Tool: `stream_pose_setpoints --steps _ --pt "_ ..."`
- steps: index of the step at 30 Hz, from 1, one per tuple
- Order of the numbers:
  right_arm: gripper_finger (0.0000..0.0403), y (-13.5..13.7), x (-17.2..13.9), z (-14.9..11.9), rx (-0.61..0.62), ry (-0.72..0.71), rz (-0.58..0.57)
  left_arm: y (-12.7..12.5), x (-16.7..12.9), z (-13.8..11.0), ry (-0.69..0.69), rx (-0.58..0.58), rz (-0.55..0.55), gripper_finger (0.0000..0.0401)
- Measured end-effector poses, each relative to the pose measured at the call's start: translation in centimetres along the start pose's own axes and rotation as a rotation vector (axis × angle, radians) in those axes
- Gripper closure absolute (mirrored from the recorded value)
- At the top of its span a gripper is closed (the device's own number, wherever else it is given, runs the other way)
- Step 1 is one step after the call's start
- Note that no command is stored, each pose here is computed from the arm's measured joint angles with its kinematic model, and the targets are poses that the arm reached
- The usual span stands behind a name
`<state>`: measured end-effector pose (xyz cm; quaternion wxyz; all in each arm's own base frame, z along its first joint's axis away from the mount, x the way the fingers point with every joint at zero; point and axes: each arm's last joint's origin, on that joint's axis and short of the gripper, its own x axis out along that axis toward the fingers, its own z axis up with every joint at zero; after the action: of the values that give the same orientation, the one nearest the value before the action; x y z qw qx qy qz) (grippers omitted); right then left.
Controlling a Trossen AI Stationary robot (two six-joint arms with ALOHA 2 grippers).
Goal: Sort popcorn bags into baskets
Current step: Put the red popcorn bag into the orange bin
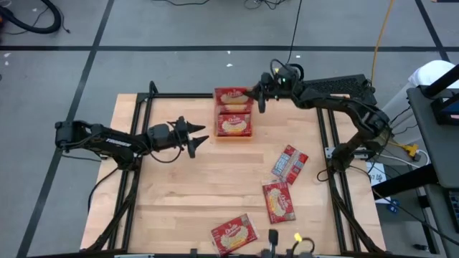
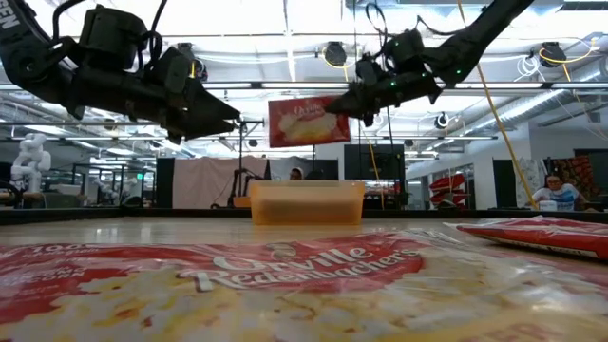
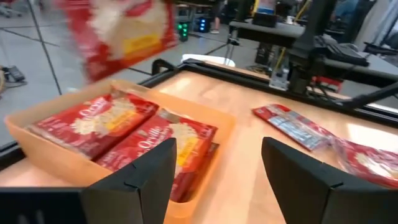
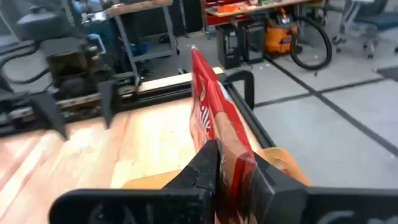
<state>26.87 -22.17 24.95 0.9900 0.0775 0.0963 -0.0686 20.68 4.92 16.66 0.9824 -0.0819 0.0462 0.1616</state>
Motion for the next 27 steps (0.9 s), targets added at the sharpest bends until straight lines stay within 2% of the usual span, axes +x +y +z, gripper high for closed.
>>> stream_pose_setpoints --steps 4,9,14,27 --pt "0.0389 -2.6 0.2 -0.3 0.082 0.012 -0.018 -0.6 -0.1 -0.1 0.004 0.004 -0.030 0.0160" --pt "0.0389 -5.0 1.2 -2.0 0.152 0.046 -0.005 -1.2 -0.1 -0.1 -0.001 0.007 -0.052 0.0160" --pt "0.0389 -5.6 2.0 -3.1 0.157 0.046 -0.004 -1.5 -0.2 -0.2 0.001 0.031 -0.068 0.0160" --pt "0.0389 -5.7 2.0 -3.7 0.156 0.075 -0.008 -1.6 -0.2 0.0 -0.017 0.031 -0.071 0.0160"
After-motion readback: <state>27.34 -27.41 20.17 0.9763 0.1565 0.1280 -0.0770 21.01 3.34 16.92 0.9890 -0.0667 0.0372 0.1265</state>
